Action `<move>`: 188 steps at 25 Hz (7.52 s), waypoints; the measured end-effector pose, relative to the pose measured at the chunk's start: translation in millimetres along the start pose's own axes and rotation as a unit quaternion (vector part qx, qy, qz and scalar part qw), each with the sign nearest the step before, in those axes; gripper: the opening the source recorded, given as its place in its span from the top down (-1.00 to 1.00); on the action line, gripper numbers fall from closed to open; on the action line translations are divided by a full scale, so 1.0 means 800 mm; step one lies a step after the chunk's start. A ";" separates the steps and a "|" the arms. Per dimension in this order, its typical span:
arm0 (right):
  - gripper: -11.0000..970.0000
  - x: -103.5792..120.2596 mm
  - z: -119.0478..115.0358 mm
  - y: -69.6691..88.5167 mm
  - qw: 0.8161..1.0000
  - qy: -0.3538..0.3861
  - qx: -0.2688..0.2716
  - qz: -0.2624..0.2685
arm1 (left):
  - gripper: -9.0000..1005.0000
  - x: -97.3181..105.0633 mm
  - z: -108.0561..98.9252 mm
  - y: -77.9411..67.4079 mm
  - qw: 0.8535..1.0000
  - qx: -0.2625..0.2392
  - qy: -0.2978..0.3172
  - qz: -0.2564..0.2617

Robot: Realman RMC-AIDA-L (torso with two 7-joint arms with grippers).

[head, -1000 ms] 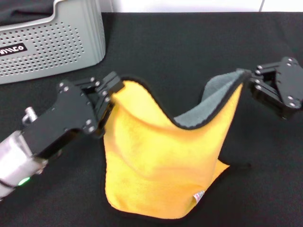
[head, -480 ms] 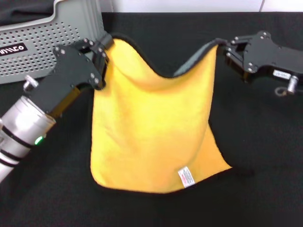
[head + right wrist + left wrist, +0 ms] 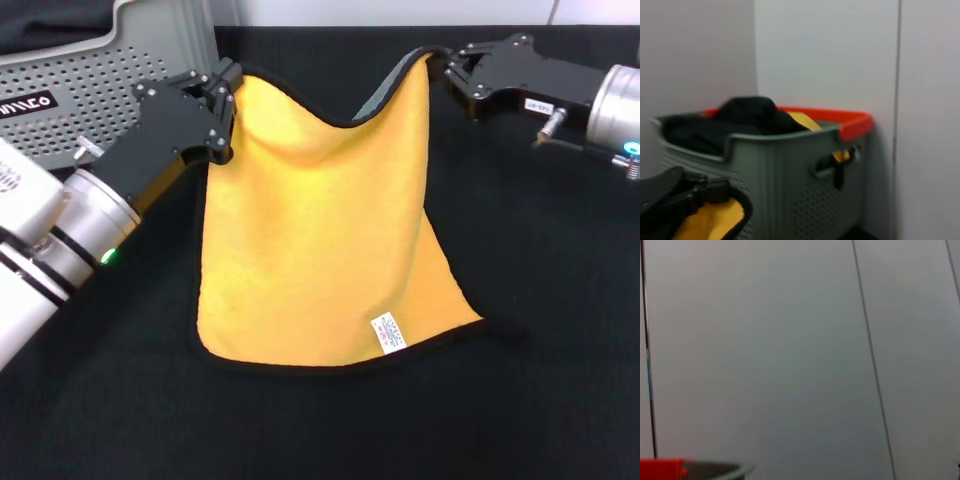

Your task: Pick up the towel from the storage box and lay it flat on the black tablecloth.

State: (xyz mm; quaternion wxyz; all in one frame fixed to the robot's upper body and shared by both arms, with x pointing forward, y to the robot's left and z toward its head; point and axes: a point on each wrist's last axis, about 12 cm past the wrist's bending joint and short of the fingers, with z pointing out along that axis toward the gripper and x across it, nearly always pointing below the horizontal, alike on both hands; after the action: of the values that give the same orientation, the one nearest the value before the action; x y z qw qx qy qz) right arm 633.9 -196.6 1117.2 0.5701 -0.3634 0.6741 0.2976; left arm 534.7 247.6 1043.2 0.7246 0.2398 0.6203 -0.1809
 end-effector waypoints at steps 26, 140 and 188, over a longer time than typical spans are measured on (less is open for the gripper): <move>0.90 0.006 0.033 -0.006 0.998 0.052 0.039 0.021 | 0.92 0.019 -0.003 0.008 0.997 -0.048 0.058 0.023; -0.83 -0.006 -0.093 0.035 0.995 0.004 -0.078 -0.058 | -0.27 0.005 -0.105 -0.004 0.996 -0.036 -0.036 -0.071; -0.83 -0.033 -0.188 0.110 0.933 -0.021 -0.350 -0.080 | -0.25 -0.068 -0.096 -0.044 0.877 0.420 0.001 -0.234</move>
State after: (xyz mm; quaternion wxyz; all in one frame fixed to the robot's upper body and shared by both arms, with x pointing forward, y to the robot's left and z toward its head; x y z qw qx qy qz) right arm 479.8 -266.2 1168.2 0.4427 -0.5863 0.4840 0.4754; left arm 443.8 260.9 1083.3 0.4920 0.3697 0.5248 -0.5881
